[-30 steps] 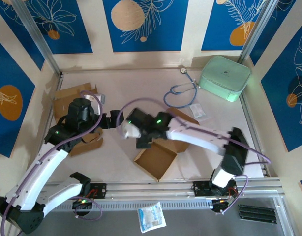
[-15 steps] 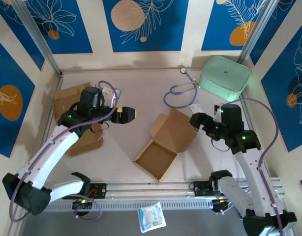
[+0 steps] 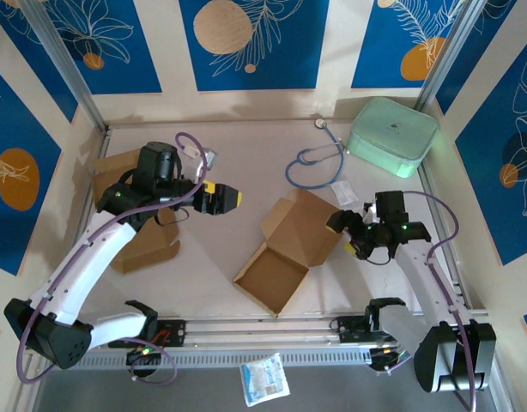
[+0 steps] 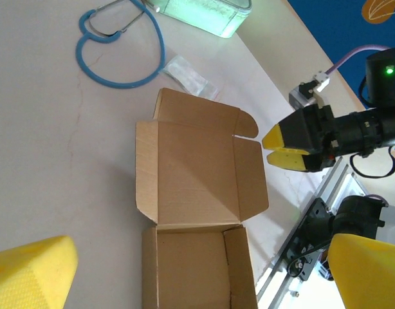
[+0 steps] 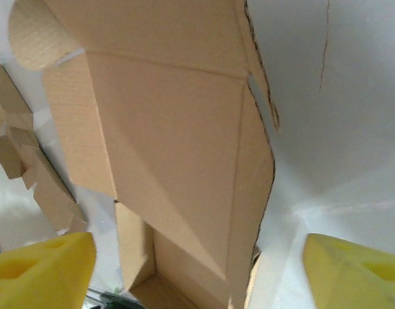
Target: Fold the paper box
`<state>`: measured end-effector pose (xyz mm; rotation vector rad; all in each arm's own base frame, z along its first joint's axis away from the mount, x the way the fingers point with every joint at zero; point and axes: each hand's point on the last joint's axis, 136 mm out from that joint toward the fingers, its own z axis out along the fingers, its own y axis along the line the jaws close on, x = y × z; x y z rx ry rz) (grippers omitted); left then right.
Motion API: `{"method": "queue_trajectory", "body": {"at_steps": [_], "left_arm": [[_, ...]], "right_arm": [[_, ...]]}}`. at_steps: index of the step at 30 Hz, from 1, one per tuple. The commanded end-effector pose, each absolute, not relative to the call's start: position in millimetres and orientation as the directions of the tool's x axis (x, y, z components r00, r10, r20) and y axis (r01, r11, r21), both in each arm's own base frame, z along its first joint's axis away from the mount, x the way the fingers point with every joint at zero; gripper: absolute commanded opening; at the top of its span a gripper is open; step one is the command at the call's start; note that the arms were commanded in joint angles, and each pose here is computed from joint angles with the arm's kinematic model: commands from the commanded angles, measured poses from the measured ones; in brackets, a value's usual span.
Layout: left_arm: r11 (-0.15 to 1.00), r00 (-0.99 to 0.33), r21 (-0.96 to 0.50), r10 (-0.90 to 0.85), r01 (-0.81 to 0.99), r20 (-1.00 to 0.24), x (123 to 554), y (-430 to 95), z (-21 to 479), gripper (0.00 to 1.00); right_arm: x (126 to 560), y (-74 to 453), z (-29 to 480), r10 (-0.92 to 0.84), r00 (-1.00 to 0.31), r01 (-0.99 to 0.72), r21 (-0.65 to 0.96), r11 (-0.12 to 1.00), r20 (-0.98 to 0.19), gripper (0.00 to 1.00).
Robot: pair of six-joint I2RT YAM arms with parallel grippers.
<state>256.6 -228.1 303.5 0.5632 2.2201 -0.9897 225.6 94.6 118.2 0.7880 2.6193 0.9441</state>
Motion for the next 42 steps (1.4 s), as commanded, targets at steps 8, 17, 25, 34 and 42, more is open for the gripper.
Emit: {"method": "queue_trajectory", "body": {"at_steps": [8, 17, 25, 34, 42], "left_arm": [[0.610, -0.652, -0.534, -0.037, 0.585, -0.757, 298.7, -246.6, 278.5, 1.00], [0.712, -0.708, -0.486, 0.024, 0.508, -0.706, 315.9, -239.9, 269.6, 1.00], [0.753, -0.783, -0.414, 0.211, 0.512, -0.585, 335.1, -246.6, 254.5, 0.96], [0.509, -0.656, -0.418, 0.516, 0.752, -0.551, 321.1, -277.5, 252.7, 0.95], [0.542, -0.669, -0.395, 0.640, 0.742, -0.378, 319.9, -287.6, 197.2, 0.98]], "right_arm": [[241.7, 99.7, 123.5, 0.447, -0.864, 0.201, 0.655, 0.728, -0.232, 0.47], [252.3, 99.9, 116.3, 0.424, -0.875, 0.188, 0.644, 0.742, -0.233, 0.34], [253.6, 110.0, 140.1, 0.293, -0.885, -0.012, 0.647, 0.762, -0.362, 0.00], [256.4, 128.9, 168.7, 0.122, -0.827, -0.268, 0.576, 0.772, -0.548, 0.00], [252.4, 136.4, 187.0, 0.037, -0.761, -0.382, 0.494, 0.781, -0.648, 0.00]]}}
